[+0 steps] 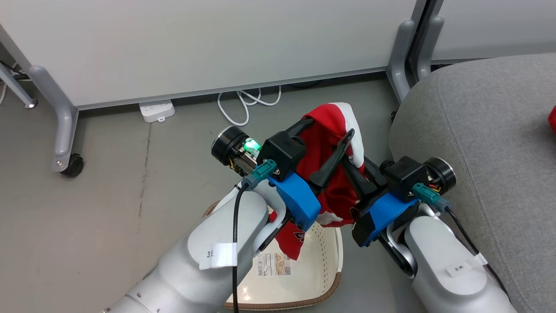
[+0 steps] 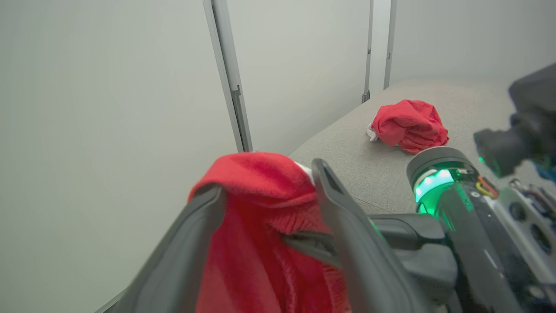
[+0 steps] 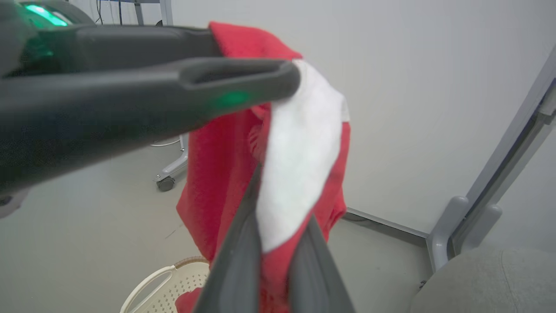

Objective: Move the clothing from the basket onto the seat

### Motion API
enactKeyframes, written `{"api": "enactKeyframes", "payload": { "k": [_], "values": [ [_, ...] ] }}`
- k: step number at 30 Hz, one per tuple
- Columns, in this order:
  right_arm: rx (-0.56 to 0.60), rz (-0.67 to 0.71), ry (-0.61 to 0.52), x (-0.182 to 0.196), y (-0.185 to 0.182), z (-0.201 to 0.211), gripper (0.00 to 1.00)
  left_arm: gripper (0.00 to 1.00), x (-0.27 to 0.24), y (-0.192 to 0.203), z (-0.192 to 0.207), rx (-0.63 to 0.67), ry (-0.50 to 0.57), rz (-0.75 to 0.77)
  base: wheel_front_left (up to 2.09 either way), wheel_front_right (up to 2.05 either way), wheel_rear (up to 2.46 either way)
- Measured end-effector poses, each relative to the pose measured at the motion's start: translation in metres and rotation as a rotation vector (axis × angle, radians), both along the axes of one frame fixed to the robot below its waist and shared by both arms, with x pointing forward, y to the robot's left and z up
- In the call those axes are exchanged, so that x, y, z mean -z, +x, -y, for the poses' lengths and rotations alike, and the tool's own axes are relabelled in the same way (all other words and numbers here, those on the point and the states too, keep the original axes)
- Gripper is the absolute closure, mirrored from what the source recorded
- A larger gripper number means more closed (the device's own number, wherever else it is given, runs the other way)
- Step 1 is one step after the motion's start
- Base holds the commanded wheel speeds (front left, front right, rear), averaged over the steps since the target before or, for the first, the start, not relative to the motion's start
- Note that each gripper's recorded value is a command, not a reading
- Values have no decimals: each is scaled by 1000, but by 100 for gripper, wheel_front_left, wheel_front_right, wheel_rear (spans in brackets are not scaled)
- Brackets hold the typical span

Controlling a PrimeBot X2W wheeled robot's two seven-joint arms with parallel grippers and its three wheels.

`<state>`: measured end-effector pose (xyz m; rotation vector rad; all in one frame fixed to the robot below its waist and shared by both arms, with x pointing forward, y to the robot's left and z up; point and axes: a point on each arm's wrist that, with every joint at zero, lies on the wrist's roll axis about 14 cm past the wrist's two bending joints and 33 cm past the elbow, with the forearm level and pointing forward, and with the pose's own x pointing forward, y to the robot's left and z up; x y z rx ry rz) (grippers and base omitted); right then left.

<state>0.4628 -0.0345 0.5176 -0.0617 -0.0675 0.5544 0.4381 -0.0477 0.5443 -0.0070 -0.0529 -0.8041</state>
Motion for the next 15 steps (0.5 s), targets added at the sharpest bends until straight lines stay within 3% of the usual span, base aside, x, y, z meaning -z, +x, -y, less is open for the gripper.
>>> {"api": "enactKeyframes", "payload": {
  "k": [15],
  "values": [
    [167, 18, 58, -6, 19, 57, 100, 0, 32, 7, 19, 50, 32, -52, 0, 0, 0]
  ]
}}
